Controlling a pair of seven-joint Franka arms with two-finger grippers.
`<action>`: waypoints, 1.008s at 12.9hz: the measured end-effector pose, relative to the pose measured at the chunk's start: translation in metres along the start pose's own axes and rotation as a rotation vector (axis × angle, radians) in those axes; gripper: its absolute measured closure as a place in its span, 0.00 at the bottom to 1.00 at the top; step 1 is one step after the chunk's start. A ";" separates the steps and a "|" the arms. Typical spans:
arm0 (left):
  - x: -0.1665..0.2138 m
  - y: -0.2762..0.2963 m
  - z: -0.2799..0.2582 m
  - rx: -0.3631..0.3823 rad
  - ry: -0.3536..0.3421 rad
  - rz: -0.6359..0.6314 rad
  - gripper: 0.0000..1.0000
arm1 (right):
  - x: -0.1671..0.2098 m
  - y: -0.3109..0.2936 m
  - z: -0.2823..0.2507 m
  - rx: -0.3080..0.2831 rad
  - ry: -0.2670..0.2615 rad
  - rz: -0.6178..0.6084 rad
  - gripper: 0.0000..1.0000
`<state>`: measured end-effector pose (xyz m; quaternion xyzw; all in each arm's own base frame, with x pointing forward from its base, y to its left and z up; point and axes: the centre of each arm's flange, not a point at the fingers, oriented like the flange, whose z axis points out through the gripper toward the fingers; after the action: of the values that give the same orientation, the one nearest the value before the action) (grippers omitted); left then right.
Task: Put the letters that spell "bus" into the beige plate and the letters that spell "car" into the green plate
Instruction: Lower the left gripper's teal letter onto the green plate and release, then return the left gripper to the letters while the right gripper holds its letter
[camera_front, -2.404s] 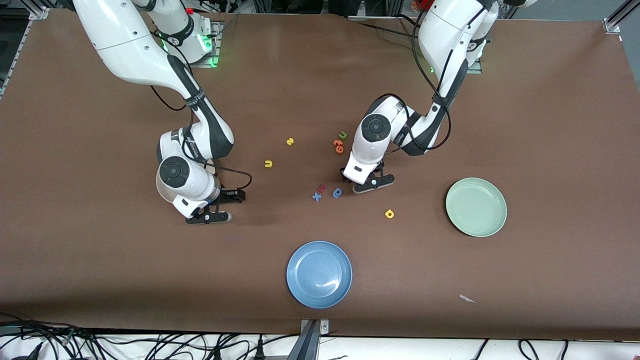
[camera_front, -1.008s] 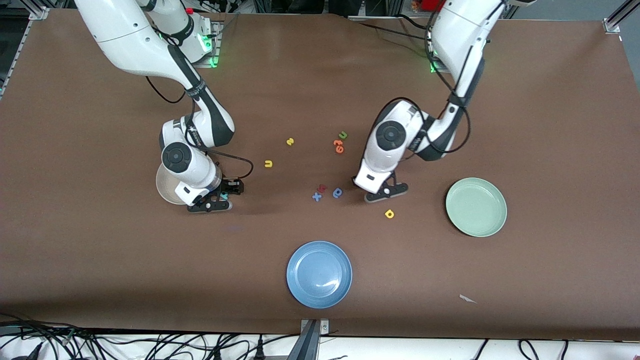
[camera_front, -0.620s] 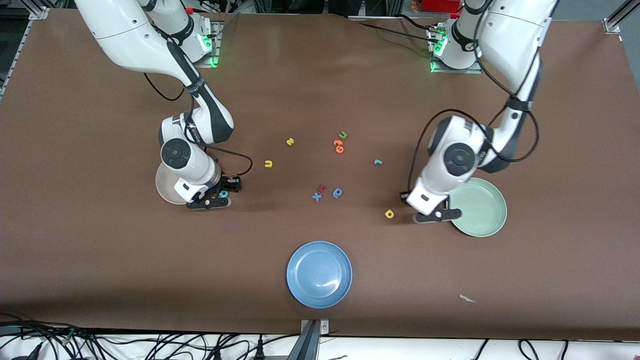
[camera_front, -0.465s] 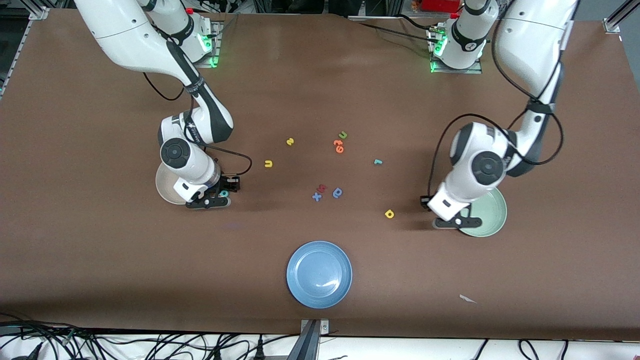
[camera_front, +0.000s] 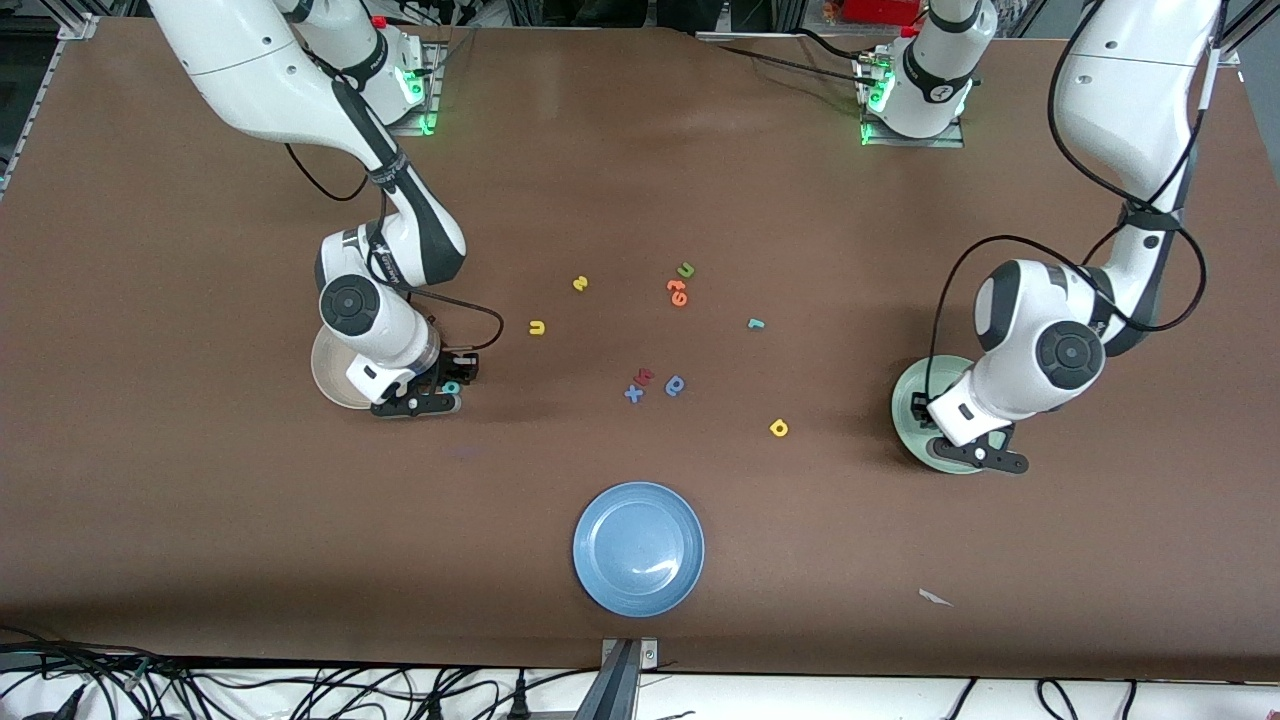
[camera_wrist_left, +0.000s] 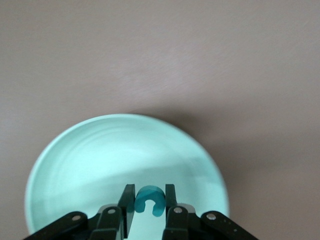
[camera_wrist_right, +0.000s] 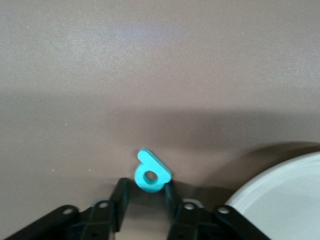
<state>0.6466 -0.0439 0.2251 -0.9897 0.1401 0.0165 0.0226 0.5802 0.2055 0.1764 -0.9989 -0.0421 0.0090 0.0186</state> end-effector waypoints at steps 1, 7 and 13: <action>-0.002 -0.006 0.002 0.012 -0.006 0.029 0.58 | 0.000 0.000 0.000 0.000 0.001 0.000 0.66; 0.009 0.065 -0.002 -0.088 -0.001 -0.197 0.00 | 0.000 0.000 0.000 -0.001 0.030 -0.012 0.66; -0.018 0.172 -0.004 -0.156 -0.020 -0.449 0.00 | 0.005 0.001 -0.001 -0.001 0.078 -0.027 0.65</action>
<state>0.5814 -0.2046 0.2228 -0.9946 -0.0856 0.0315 -0.0493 0.5850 0.2048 0.1769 -0.9979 -0.0546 -0.0300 0.0201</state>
